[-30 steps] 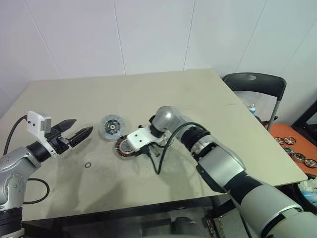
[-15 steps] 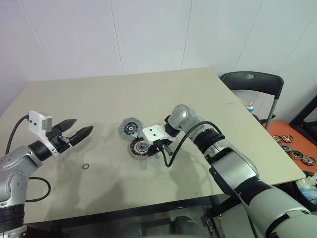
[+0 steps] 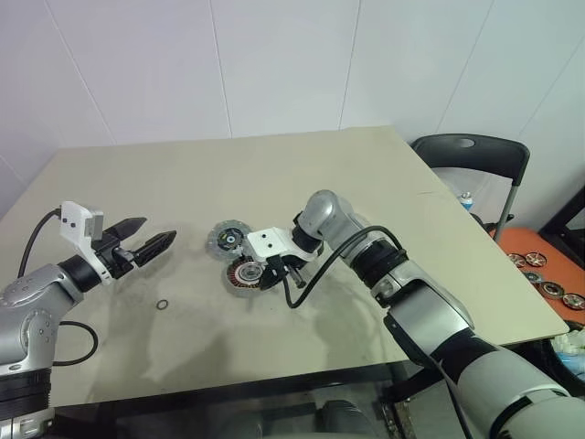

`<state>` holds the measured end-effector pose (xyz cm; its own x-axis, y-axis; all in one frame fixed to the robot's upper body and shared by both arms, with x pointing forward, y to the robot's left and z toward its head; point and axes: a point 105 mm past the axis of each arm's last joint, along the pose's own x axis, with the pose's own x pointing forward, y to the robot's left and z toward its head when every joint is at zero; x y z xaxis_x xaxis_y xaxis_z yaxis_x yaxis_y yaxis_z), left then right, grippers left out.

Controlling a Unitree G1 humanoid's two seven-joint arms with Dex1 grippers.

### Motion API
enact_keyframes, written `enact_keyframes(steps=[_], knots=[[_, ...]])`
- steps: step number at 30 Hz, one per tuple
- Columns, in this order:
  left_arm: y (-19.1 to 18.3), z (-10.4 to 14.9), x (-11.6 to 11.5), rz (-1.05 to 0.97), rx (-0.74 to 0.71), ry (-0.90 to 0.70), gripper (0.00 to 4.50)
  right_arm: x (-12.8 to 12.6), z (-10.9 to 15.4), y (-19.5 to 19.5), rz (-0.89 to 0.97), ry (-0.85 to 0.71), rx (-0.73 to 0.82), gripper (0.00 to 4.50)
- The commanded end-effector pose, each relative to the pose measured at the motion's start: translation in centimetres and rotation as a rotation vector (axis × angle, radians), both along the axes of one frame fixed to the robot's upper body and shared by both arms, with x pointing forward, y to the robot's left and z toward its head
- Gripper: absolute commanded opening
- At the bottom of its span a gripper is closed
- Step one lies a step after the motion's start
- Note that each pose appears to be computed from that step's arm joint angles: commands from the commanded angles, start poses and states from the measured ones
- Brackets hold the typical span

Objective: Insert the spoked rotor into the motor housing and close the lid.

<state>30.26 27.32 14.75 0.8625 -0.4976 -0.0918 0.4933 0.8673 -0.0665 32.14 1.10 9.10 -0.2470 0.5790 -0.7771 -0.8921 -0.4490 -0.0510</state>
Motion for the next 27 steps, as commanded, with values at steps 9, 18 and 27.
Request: enact_keyframes(steps=[9, 18, 27], knots=[[0.0, 1.3, 0.5, -0.013, 0.022, -0.048, 4.5, -1.7, 1.9, 2.1, 0.029, 0.017, 0.072, 0.03], [-0.2, 1.1, 0.6, -0.025, 0.024, -0.039, 4.5, -2.4, 1.9, 2.6, -0.018, 0.062, 0.068, 0.03], [-0.4, 1.4, 0.7, -0.032, 0.025, -0.045, 4.5, -2.2, 0.9, 2.9, -0.038, 0.047, 0.064, 0.03]])
